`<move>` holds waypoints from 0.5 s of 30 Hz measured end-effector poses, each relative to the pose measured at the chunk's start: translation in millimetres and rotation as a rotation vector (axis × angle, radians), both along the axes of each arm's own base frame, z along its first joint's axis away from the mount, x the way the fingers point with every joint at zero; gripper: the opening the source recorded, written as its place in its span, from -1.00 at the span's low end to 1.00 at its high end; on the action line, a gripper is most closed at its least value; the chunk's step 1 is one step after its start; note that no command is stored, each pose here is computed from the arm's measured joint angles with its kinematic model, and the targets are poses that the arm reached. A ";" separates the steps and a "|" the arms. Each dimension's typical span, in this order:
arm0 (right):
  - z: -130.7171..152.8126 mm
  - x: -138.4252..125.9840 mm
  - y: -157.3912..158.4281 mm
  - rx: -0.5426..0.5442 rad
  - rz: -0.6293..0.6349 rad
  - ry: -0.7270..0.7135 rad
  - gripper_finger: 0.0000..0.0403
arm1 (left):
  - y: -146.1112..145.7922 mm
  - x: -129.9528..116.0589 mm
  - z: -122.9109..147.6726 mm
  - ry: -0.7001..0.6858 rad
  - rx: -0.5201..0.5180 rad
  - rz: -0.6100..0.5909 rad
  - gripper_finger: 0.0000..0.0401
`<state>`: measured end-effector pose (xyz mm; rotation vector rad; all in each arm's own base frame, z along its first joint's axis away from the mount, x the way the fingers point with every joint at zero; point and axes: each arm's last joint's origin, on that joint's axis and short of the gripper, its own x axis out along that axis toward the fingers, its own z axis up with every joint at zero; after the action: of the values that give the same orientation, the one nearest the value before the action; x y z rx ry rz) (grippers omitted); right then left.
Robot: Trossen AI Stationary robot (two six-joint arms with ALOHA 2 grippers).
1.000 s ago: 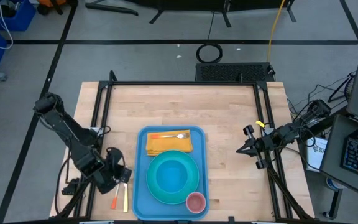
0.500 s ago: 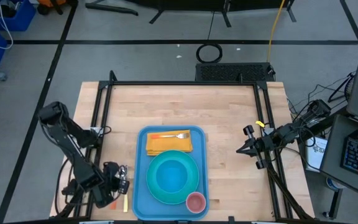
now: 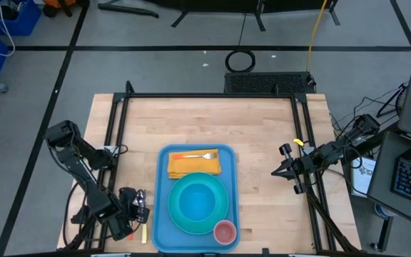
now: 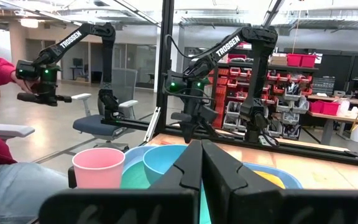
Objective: Set up tray
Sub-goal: Put the orange spoon to the right of the orange fork on the napkin on the blue serving tray
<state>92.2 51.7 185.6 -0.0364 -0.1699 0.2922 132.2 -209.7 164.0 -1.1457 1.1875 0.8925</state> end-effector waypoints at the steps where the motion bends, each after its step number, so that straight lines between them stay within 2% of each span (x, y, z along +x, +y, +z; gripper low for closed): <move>1: 0.0 0.0 0.0 0.000 0.000 0.000 -1.00 | 0.1 0.2 0.0 -0.003 0.001 0.002 -0.86; 9: -0.1 0.0 0.0 0.000 0.000 0.000 -1.00 | 0.5 -0.3 -0.1 0.005 0.003 0.008 -0.42; 15: -0.1 0.0 0.0 0.000 0.000 0.000 -1.00 | 0.5 -0.6 -0.1 0.011 0.001 0.007 -0.32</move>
<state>92.2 51.7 185.5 -0.0366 -0.1696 0.2925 131.6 -209.2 163.9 -1.1460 1.1923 0.9052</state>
